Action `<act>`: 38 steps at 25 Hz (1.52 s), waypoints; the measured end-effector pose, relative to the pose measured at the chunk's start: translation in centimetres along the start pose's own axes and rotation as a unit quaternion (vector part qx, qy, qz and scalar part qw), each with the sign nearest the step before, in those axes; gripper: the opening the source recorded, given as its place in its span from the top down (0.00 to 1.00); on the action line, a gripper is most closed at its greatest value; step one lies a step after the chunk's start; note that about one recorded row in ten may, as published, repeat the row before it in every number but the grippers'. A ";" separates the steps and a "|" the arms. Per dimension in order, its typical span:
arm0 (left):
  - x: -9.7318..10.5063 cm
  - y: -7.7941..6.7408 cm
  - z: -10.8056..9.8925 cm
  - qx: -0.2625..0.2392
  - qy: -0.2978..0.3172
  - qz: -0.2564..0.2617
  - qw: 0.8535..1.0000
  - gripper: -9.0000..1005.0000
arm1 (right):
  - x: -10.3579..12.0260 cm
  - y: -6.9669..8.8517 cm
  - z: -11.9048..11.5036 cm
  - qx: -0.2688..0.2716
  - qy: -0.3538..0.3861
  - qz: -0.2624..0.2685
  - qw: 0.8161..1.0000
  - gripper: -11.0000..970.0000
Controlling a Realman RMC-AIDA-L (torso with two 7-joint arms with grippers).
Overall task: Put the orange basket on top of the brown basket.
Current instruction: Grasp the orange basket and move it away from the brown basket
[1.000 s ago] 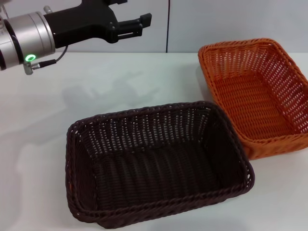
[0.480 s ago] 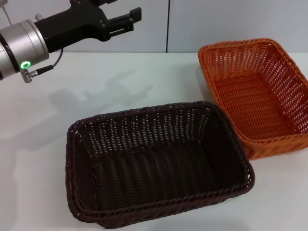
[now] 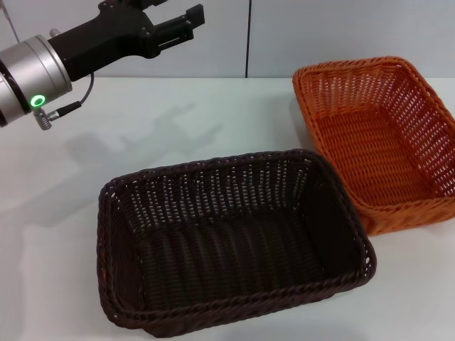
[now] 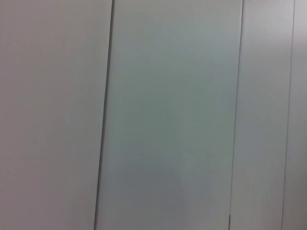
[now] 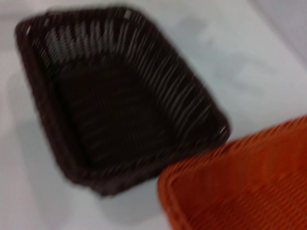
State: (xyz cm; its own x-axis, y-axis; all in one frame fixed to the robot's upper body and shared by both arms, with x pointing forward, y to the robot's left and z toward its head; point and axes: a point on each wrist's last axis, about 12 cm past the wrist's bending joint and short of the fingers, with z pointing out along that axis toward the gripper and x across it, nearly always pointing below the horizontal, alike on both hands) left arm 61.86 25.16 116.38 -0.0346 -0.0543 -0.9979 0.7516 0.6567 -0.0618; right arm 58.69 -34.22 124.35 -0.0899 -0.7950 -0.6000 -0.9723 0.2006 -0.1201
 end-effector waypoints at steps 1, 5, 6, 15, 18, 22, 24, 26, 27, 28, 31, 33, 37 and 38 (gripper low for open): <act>0.0 0.0 0.0 0.000 -0.001 -0.002 1.000 0.16 | 0.0 0.0 0.1 -0.008 0.014 -0.001 1.000 0.26; 0.2 0.0 0.0 -0.003 -0.007 -0.013 1.000 0.16 | -0.2 -0.3 0.6 -0.022 0.061 -0.015 0.998 0.26; 0.2 0.0 0.0 -0.003 -0.007 -0.014 1.000 0.16 | -0.2 -0.5 0.8 -0.023 0.066 -0.017 0.997 0.26; 0.6 -0.6 0.6 0.012 -0.006 -0.026 1.000 0.16 | 0.4 -1.3 4.4 -0.022 0.075 -0.031 0.996 0.26; 0.6 -0.7 0.7 0.016 -0.009 -0.027 0.999 0.16 | 0.4 -1.2 5.5 -0.030 0.080 -0.037 0.996 0.26; 0.3 -0.8 1.1 0.020 -0.010 -0.025 0.999 0.16 | 0.3 -1.0 6.8 -0.040 0.087 -0.046 0.994 0.26; 0.2 -0.8 1.1 0.020 -0.012 -0.024 0.999 0.16 | 0.3 -0.9 7.5 -0.046 0.091 -0.048 0.994 0.26; 0.1 -0.8 1.2 0.021 -0.013 -0.024 0.999 0.16 | 0.4 -0.8 8.2 -0.050 0.099 -0.049 0.993 0.26; 0.1 -0.8 1.2 0.021 -0.014 -0.024 0.999 0.16 | 0.6 -0.8 8.6 -0.052 0.102 -0.048 0.992 0.26; 0.1 -0.8 1.2 0.021 -0.014 -0.024 0.999 0.16 | 0.9 -0.7 9.1 -0.052 0.104 -0.048 0.992 0.26; 0.1 -0.8 1.2 0.021 -0.014 -0.024 0.999 0.16 | 1.1 -0.6 9.4 -0.052 0.100 -0.051 0.992 0.26; 0.1 -0.8 1.2 0.020 -0.015 -0.025 0.999 0.16 | 1.2 -0.4 9.5 -0.044 0.080 -0.058 0.994 0.26; 0.3 -0.8 1.1 0.020 -0.014 -0.027 0.999 0.16 | 1.2 -0.3 9.2 -0.024 0.058 -0.063 0.996 0.34; 0.3 -0.8 1.1 0.020 -0.013 -0.028 0.999 0.16 | 1.2 -0.4 8.8 -0.015 0.051 -0.061 0.997 0.36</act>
State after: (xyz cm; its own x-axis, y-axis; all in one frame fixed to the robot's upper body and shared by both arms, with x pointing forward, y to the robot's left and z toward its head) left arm 61.95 23.79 116.16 -0.0596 -0.1104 -0.9921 0.7751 0.6212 -0.1157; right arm 60.88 -30.18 116.69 0.0085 -0.8671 -0.4980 -0.9831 0.0838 -0.1627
